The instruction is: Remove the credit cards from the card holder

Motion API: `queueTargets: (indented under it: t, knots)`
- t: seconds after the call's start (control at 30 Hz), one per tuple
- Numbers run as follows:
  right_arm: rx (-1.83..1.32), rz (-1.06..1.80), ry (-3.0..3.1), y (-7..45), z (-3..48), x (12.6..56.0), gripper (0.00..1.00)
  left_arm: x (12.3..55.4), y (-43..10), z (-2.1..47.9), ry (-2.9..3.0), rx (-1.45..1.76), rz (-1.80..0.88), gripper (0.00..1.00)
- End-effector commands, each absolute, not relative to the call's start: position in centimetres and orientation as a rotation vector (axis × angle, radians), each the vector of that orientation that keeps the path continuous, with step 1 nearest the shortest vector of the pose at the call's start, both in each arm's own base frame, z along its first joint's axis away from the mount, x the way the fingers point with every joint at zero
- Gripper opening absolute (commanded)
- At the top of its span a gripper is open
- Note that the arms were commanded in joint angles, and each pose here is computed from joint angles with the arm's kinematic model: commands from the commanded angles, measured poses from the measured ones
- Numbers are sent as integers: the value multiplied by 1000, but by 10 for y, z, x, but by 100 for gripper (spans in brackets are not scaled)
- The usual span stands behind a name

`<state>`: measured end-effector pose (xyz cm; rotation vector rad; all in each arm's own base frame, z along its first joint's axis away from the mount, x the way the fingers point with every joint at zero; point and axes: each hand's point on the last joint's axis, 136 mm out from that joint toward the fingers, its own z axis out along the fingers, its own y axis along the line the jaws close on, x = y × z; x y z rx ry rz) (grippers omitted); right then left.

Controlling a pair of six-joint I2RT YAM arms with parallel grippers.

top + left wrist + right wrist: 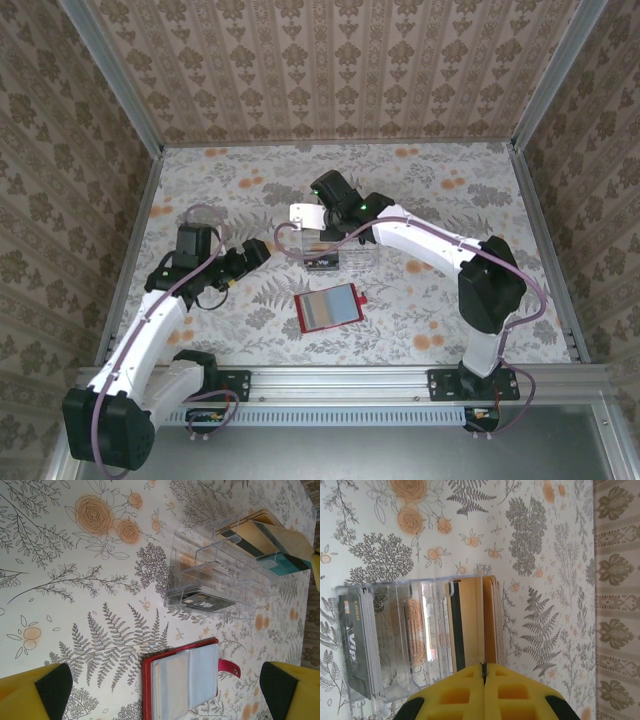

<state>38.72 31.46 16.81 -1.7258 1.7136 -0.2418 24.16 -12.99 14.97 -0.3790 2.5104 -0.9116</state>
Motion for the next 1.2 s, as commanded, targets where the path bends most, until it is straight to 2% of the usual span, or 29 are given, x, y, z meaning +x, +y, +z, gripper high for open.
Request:
queueTargets:
  t: [0.0,0.33,0.47,0.6,0.73,0.8,0.83,1.0,1.17]
  knots:
    - [-1742,-256,1728,312,160,393,0,242,-130,148,2506,-359,-921,100]
    - [-1732,-241,1770,309,143,396,0,242,-130,147,2510,-361,-925,100]
    - [-1690,-250,1787,311,144,403,16,241,-131,146,2512,-360,-928,100]
    - [-1645,-276,1795,311,149,410,18,240,-130,147,2510,-359,-929,100]
    - [-1623,-291,1800,310,150,412,28,239,-130,147,2507,-364,-928,100]
    - [-1608,-298,1802,310,151,414,40,238,-130,147,2506,-363,-929,100]
    - [-1607,-302,1803,311,150,414,43,238,-130,147,2505,-362,-930,100]
    - [-1574,-337,1811,311,149,419,50,237,-130,146,2505,-364,-931,100]
    - [-1555,-366,1822,310,144,426,51,236,-129,146,2505,-362,-932,100]
